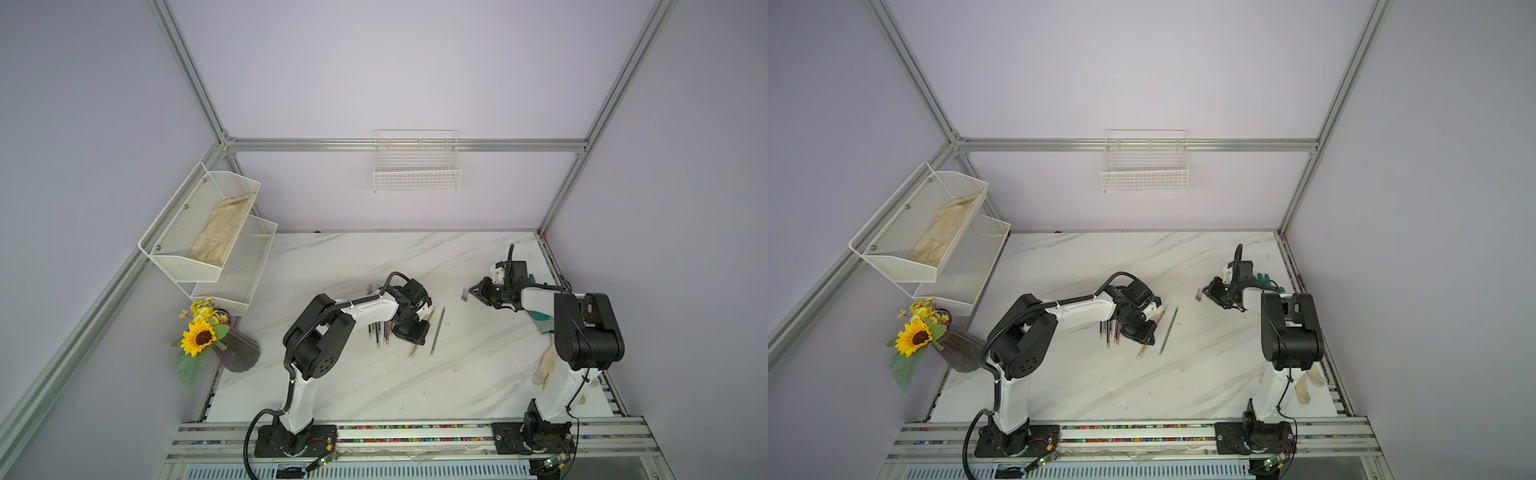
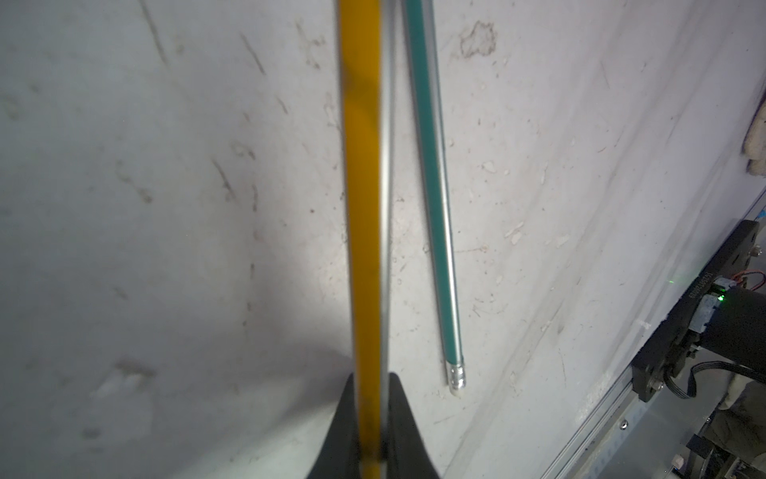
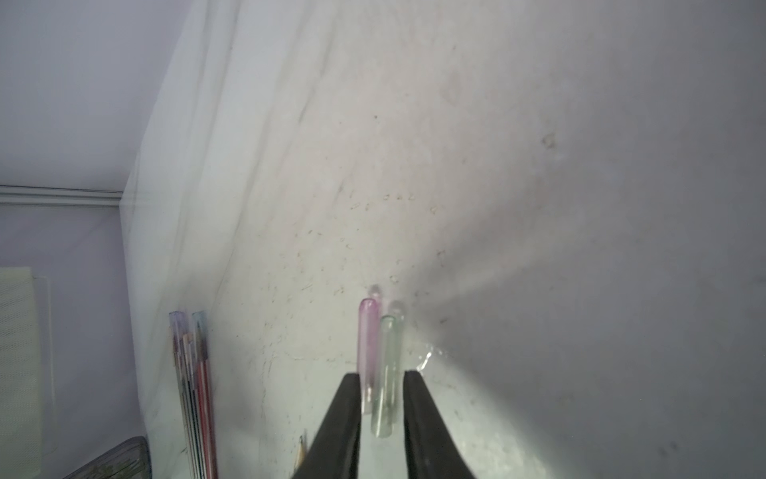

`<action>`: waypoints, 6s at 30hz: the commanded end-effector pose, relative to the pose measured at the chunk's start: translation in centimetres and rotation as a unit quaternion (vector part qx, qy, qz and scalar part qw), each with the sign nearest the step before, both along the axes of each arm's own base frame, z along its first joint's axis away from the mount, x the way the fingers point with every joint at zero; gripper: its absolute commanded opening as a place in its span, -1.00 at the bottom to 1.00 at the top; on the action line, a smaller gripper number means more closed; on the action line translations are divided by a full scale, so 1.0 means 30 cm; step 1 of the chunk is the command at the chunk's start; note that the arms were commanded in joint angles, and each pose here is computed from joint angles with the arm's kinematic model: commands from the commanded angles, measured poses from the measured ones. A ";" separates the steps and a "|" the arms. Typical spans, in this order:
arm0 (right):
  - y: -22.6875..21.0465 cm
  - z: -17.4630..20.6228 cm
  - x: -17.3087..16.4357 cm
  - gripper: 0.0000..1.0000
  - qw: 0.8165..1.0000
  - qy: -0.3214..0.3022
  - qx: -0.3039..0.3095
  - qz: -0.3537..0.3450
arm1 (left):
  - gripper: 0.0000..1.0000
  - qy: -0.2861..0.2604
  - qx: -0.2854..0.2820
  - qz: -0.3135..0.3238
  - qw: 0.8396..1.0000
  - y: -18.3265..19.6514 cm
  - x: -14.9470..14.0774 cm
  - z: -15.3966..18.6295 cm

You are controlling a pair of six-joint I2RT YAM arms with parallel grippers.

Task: Remove the protective cover of the pencils
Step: Place the protective sleeve at the center of the board, then adjust the pencil at the center of the board, then move the pencil to the center of the board.

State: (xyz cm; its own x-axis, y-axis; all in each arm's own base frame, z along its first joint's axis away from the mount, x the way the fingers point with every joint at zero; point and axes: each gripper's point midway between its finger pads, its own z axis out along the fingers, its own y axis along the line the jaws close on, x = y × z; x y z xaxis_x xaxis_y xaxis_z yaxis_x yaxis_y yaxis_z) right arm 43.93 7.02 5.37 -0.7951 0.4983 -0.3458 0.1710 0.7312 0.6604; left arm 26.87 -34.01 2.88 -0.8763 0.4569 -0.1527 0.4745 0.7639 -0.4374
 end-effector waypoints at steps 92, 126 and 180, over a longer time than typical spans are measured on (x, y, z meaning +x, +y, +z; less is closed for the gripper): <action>0.275 0.139 -0.666 -0.53 0.993 -0.042 0.074 0.082 | -1.00 -0.007 -0.002 0.044 0.999 0.013 -0.141 0.000; 0.285 0.137 -0.650 -0.53 0.992 -0.044 0.073 0.089 | -1.00 -0.013 -0.021 0.028 0.999 -0.066 -0.133 0.054; 0.164 0.273 -0.539 -0.49 0.983 -0.176 -0.039 0.023 | -0.53 -0.113 0.105 0.125 0.980 0.259 0.344 0.065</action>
State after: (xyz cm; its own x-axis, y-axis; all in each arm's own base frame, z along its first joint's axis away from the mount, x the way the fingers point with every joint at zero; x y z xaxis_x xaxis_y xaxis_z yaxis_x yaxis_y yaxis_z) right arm 27.62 11.75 12.89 -0.6574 0.4264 -0.6213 -0.0684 0.7873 0.6127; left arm 35.90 -25.10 3.66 -0.9314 0.2792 -0.2336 0.3146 0.9402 -0.1305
